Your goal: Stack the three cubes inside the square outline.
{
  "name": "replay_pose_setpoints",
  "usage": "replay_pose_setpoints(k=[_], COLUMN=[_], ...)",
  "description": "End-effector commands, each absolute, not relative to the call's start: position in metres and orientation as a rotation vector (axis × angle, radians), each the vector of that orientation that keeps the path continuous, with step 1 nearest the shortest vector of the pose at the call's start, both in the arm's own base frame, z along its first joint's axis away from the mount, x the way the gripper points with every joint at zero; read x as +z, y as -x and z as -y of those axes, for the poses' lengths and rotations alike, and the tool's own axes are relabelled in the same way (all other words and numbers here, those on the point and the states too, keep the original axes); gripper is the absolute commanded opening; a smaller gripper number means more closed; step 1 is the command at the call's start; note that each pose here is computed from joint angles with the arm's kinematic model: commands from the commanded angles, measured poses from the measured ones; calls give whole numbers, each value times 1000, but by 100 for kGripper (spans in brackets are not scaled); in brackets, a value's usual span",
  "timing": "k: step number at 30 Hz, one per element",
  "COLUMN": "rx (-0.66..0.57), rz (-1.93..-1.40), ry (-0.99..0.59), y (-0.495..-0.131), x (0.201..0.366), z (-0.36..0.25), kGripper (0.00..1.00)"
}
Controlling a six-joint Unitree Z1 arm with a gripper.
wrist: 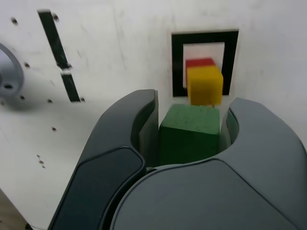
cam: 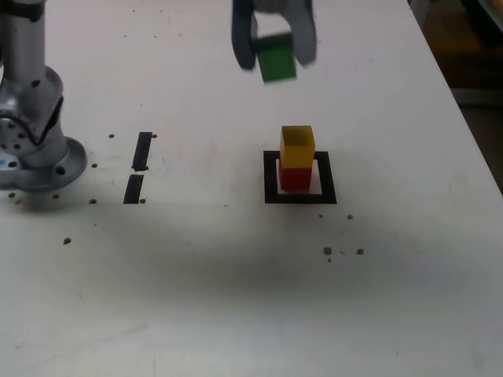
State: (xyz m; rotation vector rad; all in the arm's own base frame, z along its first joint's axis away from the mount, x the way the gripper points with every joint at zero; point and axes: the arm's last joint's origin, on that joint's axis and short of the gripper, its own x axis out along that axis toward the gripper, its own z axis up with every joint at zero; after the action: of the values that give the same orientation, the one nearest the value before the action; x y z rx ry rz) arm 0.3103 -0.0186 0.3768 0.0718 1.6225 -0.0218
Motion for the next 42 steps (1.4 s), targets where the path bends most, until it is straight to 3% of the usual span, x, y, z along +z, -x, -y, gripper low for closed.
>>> replay_pose_setpoints(k=[1,8,27,33,42], rx=[106,162,236,238,235], rz=[-1632,-1690,-1768,-1771,-1778], ry=[36,16,-40,-38,-33], y=[-311,-331,-354,-358,-362], x=[374,350,314,310,306], z=[57,64,49,48,49], kGripper=[18,18,18,19,34])
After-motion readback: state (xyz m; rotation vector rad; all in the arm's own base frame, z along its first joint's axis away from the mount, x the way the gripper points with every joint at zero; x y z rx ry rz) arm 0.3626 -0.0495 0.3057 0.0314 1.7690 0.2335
